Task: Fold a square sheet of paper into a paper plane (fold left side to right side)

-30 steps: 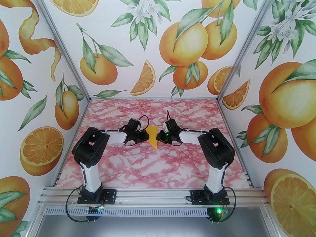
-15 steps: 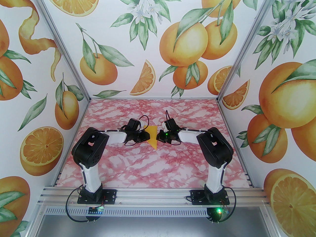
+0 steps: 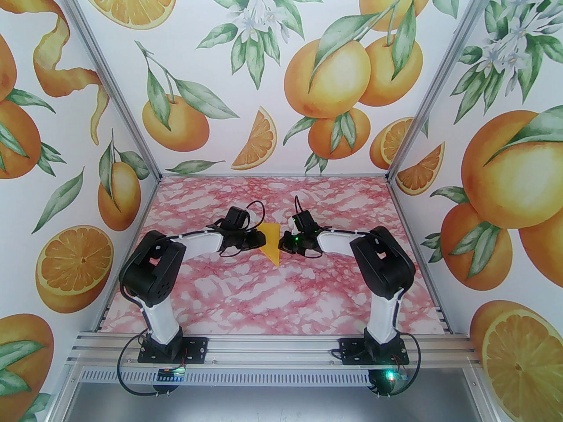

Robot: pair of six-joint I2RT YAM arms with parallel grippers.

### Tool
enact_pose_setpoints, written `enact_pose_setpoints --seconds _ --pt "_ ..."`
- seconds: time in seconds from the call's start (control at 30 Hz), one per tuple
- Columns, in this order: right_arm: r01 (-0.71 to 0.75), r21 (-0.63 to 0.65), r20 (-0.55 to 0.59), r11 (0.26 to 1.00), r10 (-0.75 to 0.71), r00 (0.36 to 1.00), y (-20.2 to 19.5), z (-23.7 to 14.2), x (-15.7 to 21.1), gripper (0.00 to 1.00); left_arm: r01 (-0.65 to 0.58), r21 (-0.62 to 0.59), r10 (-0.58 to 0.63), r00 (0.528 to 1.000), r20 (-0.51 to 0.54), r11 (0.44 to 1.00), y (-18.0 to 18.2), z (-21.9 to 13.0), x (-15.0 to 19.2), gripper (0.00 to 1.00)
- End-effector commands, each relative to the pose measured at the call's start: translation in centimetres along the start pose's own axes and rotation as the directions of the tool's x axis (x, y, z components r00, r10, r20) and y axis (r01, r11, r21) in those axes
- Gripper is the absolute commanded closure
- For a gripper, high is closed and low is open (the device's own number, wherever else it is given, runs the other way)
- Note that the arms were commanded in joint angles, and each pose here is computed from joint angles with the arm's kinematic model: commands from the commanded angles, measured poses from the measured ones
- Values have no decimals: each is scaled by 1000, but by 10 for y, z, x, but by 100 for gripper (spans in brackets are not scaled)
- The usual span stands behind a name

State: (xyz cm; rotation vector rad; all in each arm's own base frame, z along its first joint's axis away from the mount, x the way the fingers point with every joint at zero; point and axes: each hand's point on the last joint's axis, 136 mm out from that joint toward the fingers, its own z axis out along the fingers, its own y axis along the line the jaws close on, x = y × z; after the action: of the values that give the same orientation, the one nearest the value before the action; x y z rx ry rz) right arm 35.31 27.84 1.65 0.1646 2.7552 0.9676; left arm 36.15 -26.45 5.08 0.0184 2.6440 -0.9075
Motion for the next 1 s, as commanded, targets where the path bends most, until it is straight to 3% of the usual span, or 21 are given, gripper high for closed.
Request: enact_pose_setpoints --seconds 0.0,0.1,0.97 --pt "16 31 -23 999 -15 1000 -3 9 7 97 -44 7 44 999 25 999 -13 -5 -15 80" --pt "17 29 -24 999 -16 1000 -2 10 8 97 -57 -13 57 998 23 998 -14 -3 -14 84" --pt "22 32 -27 999 -21 999 -2 12 10 97 -62 -41 60 997 -40 997 -25 20 -7 82"
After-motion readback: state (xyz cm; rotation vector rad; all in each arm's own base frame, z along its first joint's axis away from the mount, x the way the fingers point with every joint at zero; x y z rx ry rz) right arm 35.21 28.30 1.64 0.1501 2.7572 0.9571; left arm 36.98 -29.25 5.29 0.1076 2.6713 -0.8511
